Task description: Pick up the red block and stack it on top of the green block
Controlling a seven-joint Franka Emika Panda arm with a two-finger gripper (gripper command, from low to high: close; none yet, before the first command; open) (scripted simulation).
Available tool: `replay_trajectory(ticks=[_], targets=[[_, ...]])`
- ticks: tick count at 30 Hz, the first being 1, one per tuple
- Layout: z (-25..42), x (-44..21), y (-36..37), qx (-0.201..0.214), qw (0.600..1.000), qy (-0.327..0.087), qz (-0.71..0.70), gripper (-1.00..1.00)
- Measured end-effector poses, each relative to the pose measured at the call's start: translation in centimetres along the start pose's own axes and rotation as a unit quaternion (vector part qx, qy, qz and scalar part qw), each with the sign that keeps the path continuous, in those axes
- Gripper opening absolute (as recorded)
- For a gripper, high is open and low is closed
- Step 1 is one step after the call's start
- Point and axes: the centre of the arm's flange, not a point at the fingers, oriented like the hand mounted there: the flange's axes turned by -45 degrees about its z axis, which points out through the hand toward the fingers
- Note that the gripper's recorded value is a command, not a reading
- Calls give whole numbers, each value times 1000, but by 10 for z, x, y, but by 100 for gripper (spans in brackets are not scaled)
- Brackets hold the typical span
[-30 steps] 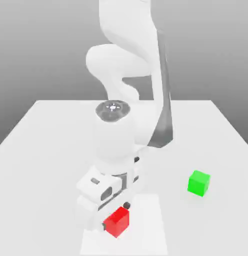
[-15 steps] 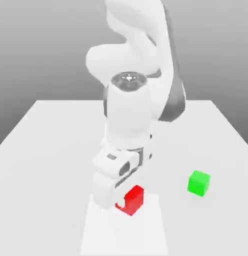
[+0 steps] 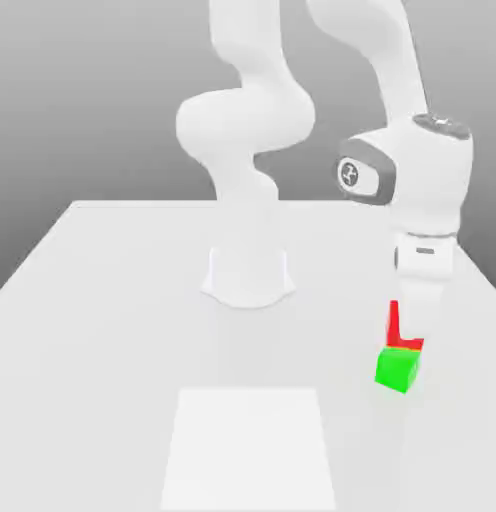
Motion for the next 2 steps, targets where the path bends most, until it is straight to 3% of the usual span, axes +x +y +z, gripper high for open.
replay_trajectory(ticks=[2], targets=[[0, 0, 0, 0, 1000, 0, 0, 100]])
